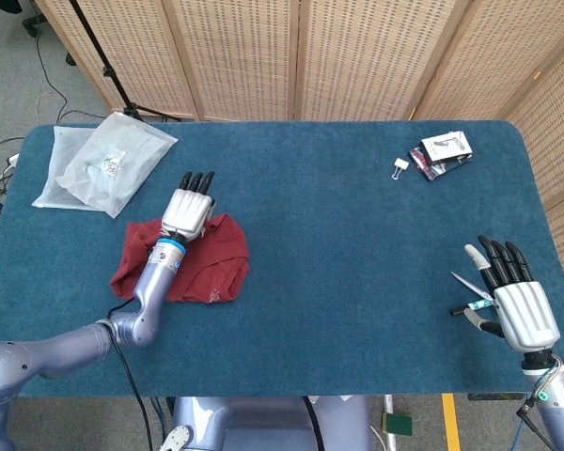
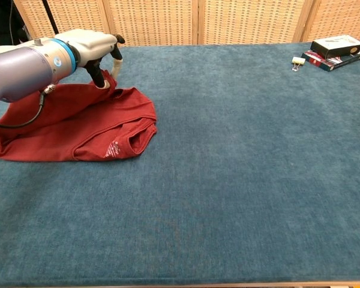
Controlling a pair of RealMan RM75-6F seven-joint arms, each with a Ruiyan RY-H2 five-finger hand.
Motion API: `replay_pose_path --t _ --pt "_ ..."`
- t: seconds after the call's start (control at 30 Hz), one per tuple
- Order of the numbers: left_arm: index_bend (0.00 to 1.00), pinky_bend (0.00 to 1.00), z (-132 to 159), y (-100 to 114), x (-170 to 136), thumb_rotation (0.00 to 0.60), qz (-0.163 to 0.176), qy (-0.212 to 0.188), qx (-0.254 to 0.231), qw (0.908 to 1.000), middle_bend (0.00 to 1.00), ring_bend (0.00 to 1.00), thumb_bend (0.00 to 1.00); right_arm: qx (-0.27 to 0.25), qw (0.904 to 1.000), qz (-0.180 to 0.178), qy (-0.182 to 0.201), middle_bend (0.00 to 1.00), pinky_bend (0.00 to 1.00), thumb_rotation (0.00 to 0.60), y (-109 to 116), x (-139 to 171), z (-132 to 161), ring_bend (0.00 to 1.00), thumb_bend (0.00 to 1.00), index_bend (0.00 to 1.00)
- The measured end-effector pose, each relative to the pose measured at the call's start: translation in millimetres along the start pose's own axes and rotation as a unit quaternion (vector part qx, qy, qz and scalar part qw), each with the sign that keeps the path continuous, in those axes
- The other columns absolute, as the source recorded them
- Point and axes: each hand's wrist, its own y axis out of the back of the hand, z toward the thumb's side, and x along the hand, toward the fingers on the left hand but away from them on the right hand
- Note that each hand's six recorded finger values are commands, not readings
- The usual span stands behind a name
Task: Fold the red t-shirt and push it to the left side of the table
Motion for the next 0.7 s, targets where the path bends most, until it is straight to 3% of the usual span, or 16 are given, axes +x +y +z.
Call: replay_pose_path --t 0.1,0.17,0.23,0.3,0.4,0.6,0.7 --pt "0.73 0.0 7 -4 1 0.6 -0.001 -0.004 0.002 1.0 0.0 0.0 0.59 0.0 1.0 0.0 0.001 0.0 0.0 0.6 0 0 0 0.0 0.0 0.0" --pt "0.63 0.0 11 -6 2 0.6 0.0 -0.008 0.003 1.0 0.0 0.0 0.55 -0.001 1.0 0.0 0.001 0.0 0.0 0.6 1 0 0 0.0 0.0 0.0" --pt "0.38 0.0 14 -7 2 0.6 0.0 -0.011 0.006 0.9999 0.0 0.0 0.49 -0.001 1.0 0.0 0.0 0.0 0.0 0.6 1 0 0 0.0 0.0 0.0" --pt "0.21 0.0 18 -10 3 0.6 -0.001 -0.013 0.006 0.9999 0.0 0.0 0.45 -0.002 1.0 0.0 0.0 0.0 0.0 0.6 1 0 0 0.0 0.0 0.0" --pt "0.04 0.0 22 -13 3 0.6 -0.005 -0.018 0.002 0.9998 0.0 0.0 0.38 -0.002 1.0 0.001 0.0 0.0 0.0 0.6 1 0 -1 0.0 0.0 0.0" --pt "0.0 0.0 26 -16 3 0.6 -0.006 -0.025 -0.009 0.9996 0.0 0.0 0.14 -0.003 1.0 0.0 0.0 0.0 0.0 0.6 2 0 -1 0.0 0.0 0.0" --pt "0.0 0.0 27 -15 3 0.6 -0.002 -0.028 -0.02 0.9994 0.0 0.0 0.07 -0.003 1.0 0.0 0.0 0.0 0.0 0.6 2 0 -1 0.0 0.0 0.0"
